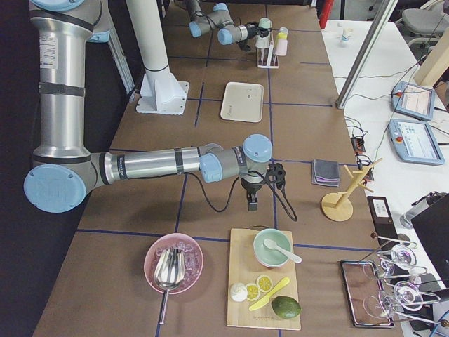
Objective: Pick up and place green cup on tray
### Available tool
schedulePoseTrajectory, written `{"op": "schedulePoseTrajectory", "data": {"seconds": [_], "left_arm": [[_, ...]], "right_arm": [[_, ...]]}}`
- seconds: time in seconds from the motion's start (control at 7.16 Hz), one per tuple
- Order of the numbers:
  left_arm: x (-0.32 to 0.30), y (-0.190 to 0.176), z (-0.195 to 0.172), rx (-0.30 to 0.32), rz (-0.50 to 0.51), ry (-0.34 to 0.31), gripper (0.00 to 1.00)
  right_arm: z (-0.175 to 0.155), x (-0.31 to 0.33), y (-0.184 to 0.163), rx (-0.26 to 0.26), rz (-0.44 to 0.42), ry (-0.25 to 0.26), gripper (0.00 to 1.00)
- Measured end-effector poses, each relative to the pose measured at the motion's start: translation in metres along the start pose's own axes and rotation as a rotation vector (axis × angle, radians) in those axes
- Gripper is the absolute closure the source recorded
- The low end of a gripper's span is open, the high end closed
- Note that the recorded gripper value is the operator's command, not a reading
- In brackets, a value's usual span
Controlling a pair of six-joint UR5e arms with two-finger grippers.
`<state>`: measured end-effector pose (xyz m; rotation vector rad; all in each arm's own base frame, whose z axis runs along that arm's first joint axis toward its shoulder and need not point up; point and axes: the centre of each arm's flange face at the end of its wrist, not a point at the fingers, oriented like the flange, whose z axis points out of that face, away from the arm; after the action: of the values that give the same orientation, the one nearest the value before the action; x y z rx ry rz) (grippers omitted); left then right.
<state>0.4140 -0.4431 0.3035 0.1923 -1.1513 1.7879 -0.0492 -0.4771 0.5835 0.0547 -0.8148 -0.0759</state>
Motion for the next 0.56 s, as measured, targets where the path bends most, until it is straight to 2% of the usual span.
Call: {"op": "schedulePoseTrajectory", "data": {"seconds": [0.28,0.56], "left_arm": [[-0.004,0.063,-0.024,0.048,-0.123,-0.053,0.44],[-0.003,0.091,-0.042,0.137,-0.282,-0.066,0.44]], "right_arm": [[-0.002,0.001,-0.001,0.004,0.002,0.0,0.0],[-0.003,0.002,-0.001,0.008,0.002,0.0,0.0]]}}
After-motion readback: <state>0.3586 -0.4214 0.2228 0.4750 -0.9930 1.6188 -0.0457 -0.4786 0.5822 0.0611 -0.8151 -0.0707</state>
